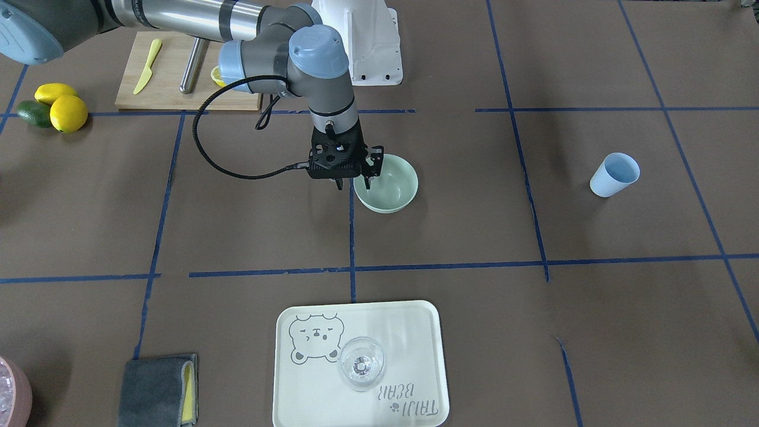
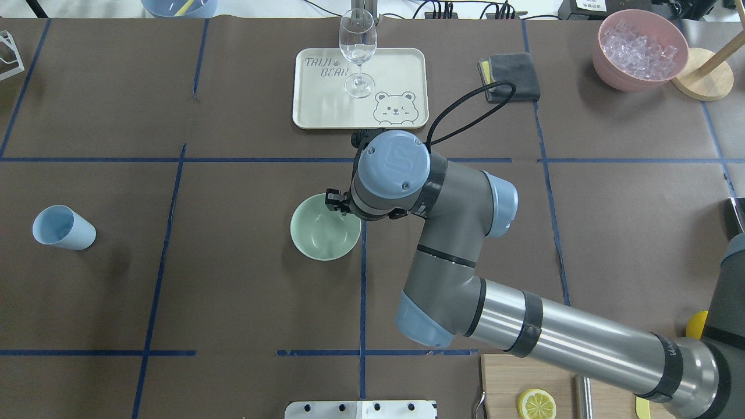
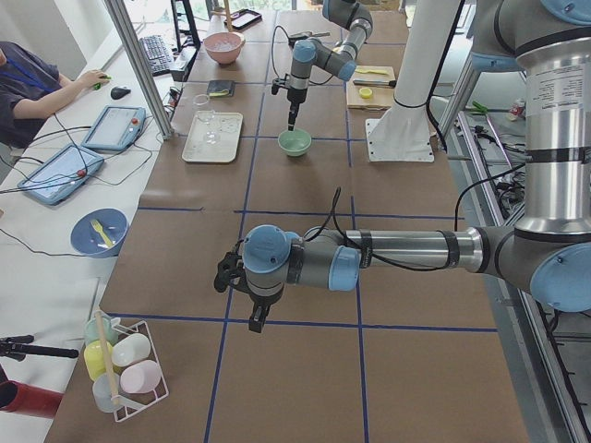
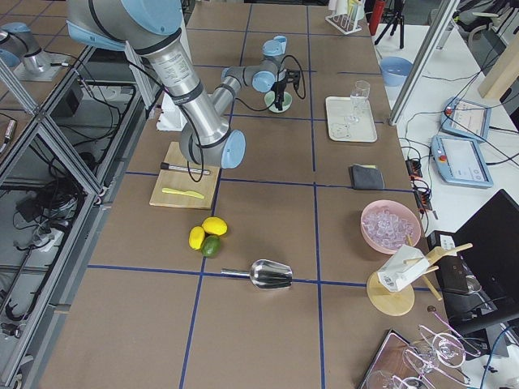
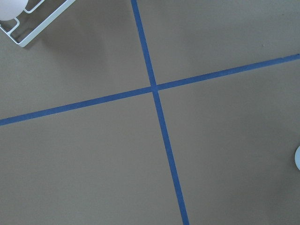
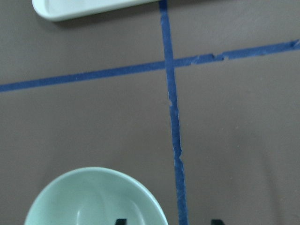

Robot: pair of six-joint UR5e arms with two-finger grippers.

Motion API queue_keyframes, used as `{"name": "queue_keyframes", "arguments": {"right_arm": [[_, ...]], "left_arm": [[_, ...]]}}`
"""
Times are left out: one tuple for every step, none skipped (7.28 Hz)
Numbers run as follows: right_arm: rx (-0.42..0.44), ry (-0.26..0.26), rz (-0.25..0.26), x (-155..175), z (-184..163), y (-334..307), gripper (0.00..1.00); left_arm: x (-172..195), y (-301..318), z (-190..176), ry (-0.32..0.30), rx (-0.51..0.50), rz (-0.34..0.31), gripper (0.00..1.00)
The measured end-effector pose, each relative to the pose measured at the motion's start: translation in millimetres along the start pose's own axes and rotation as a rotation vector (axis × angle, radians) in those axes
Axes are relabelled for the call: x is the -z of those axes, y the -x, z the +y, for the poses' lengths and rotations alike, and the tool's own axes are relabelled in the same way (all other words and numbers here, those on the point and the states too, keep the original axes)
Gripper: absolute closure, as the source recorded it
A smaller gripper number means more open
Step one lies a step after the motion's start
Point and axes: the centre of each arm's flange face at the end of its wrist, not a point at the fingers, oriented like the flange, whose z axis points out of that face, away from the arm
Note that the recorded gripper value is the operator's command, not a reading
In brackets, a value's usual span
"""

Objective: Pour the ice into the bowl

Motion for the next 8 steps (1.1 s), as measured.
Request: {"name": "queue_keyframes", "arguments": {"right_arm": [[0.004, 0.004, -0.004, 27.3, -25.6, -14.6, 0.00], [0.038, 0.019, -0.003, 52.2, -59.1, -44.5, 0.00], [0.085, 0.040, -0.001, 74.0, -97.4, -88.5, 0.00], [0.144, 0.057, 0.002, 93.9, -135.7, -140.3, 0.00], [0.214, 0.065, 0.017, 109.6, -170.8, -201.5, 0.00], [0.295, 0.069, 0.048, 121.9, -200.1, -270.9, 0.00], [0.359, 0.079, 0.081, 135.1, -223.0, -347.0, 0.00], [0.408, 0.095, 0.099, 150.6, -238.2, -424.5, 0.00]], "left_arm": [[0.5, -2.5, -1.4, -0.009, -0.009, 0.015, 0.00], [1.5, -4.6, -3.2, -0.023, -0.025, 0.020, 0.00], [0.0, -8.4, -5.8, -0.031, -0.046, 0.023, 0.00], [-3.8, -14.1, -9.0, -0.031, -0.066, 0.026, 0.00], [-4.2, -20.6, -15.1, -0.034, -0.083, 0.028, 0.00], [1.4, -29.2, -28.3, -0.052, -0.110, 0.027, 0.00], [8.9, -38.0, -43.1, -0.079, -0.144, 0.024, 0.00], [15.1, -44.8, -51.8, -0.110, -0.180, 0.022, 0.00]]}}
